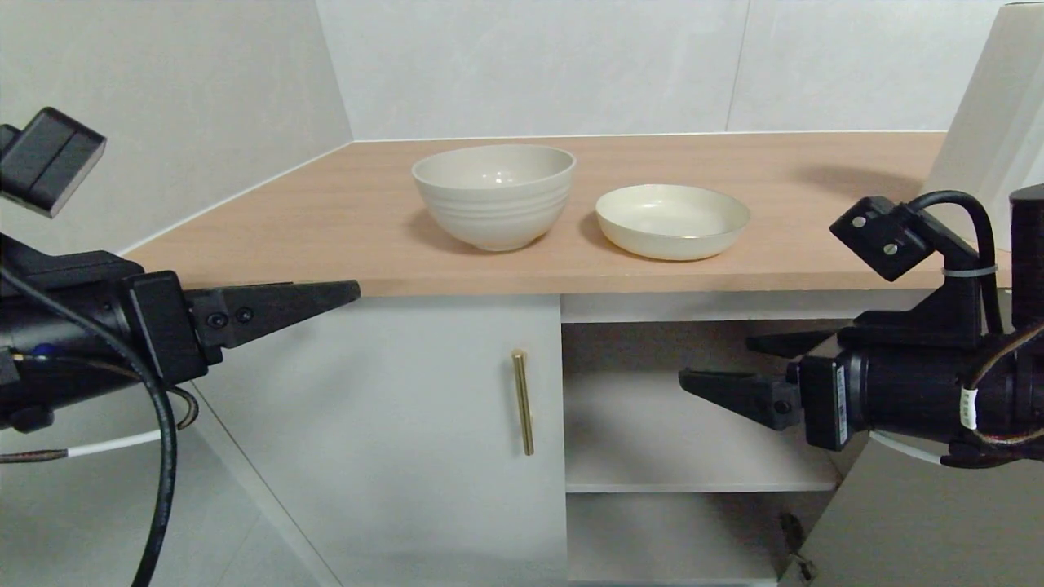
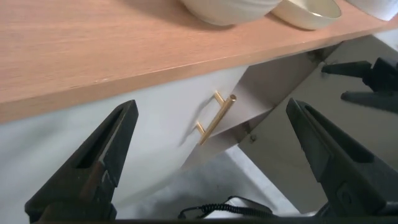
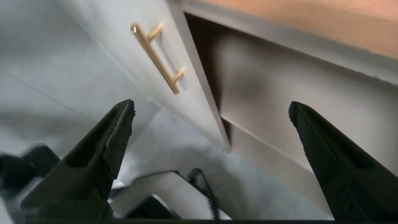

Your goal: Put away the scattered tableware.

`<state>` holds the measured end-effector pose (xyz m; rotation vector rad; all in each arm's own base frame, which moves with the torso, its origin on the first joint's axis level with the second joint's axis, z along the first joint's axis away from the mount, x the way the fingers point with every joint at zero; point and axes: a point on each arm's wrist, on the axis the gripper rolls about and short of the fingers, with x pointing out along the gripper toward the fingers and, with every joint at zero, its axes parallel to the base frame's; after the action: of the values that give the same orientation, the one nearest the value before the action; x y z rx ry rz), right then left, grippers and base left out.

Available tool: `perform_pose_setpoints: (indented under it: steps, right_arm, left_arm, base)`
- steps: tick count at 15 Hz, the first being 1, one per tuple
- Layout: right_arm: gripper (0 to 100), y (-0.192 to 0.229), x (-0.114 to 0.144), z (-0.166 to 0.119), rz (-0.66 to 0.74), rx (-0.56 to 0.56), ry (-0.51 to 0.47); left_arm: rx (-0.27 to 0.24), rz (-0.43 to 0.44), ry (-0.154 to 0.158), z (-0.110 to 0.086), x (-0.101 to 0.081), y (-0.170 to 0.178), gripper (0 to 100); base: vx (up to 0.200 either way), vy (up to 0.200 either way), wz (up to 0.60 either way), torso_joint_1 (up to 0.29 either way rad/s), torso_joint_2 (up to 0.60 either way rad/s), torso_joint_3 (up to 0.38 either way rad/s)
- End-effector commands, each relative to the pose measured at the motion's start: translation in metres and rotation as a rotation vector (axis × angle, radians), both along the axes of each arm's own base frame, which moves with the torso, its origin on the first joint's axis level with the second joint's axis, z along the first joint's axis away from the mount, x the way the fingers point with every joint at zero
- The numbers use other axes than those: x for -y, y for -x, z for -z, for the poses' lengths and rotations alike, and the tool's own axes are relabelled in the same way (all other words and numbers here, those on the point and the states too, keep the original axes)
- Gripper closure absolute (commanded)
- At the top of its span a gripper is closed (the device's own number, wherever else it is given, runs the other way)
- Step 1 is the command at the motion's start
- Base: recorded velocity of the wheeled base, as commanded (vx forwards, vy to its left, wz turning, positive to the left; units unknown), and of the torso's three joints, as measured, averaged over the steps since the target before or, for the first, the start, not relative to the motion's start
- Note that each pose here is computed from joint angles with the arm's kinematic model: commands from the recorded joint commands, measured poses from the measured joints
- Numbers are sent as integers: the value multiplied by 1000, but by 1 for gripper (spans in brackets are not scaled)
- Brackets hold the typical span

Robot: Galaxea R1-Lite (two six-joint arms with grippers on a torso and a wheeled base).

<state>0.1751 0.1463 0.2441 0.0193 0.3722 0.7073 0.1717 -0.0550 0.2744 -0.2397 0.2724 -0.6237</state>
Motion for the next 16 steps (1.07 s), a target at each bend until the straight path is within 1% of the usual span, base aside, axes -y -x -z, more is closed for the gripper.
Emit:
perform_pose_setpoints:
  steps: [1, 3, 6, 10, 14, 16]
  right_arm:
    - [0, 4, 3, 0, -7, 10, 2]
    - [0, 4, 3, 0, -7, 9, 1]
    - [0, 6, 4, -1, -8, 14, 1]
    - [0, 6, 5, 0, -7, 21, -3]
    - [0, 4, 3, 2, -7, 25, -4]
    - [0, 1, 1, 4, -6, 22, -2]
  left_arm:
    - [3, 6, 2, 0, 0, 2, 0]
    - [-5, 8, 0, 2, 0, 0, 0]
    - [-11, 9, -1, 3, 1, -1, 0]
    - [-20, 8, -7, 5, 2, -5, 0]
    - [-51, 8, -14, 11, 5, -17, 0]
    - [-53, 8, -14, 13, 7, -25, 0]
  base:
    - [0, 0, 0, 0, 0, 0]
    - [0, 0, 0, 29, -183, -139]
    - [0, 0, 0, 100, -264, -297]
    - [0, 0, 0, 133, -525, -304]
    - [0, 0, 0, 175, -464, -294]
    - [0, 0, 0, 195, -471, -278]
